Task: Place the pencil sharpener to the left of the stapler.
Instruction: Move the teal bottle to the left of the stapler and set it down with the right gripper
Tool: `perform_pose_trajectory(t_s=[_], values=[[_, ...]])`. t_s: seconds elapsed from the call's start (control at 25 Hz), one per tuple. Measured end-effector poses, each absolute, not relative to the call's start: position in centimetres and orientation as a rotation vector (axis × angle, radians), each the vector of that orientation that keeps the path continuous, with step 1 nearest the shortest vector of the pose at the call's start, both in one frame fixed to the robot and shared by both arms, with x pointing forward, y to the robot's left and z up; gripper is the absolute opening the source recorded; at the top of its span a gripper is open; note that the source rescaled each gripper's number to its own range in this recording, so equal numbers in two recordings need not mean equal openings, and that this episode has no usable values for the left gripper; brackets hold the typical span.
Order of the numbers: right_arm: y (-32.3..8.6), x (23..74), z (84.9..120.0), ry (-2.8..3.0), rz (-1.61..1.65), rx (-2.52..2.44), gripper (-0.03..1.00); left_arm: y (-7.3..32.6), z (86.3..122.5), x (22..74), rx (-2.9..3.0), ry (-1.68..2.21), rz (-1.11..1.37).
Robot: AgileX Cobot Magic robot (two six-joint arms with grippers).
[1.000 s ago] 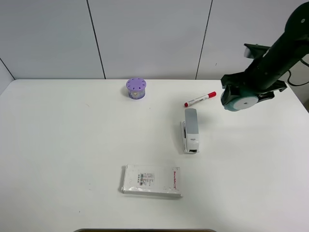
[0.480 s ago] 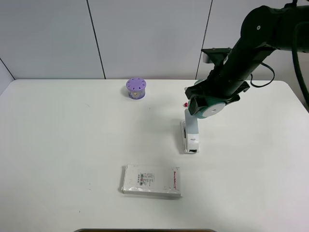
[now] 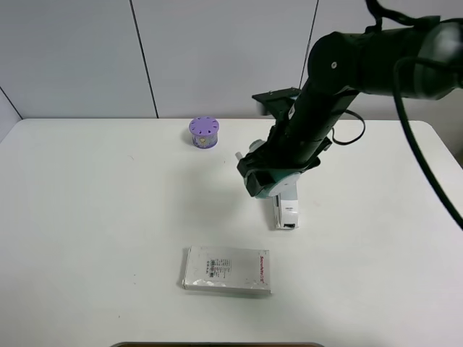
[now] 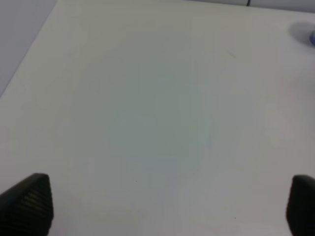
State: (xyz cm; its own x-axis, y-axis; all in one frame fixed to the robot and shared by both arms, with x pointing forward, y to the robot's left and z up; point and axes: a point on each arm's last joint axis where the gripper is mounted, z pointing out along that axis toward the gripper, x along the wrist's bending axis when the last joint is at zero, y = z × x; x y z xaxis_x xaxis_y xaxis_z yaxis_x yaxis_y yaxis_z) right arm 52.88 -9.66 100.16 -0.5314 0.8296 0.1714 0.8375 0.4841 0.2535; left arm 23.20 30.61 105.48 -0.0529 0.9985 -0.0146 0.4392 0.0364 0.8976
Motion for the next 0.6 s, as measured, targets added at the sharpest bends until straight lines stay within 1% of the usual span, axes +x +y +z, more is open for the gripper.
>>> perform_pose_trajectory(t_s=[0.24,0.44,0.6], values=[[-7.8,53.6,97.4,-2.677,-0.424,-1.488,0.0,30.6,105.5,23.2,1.492,1.588,0.974],[-5.1,56.3,97.7,-2.692,-0.477,-1.457,0.0,30.6,105.5,23.2,1.492,1.588,0.974],[-3.4,58.1,97.2,-2.682,-0.445,-1.444,0.0,30.6,105.5,23.2,1.492,1.588,0.974]])
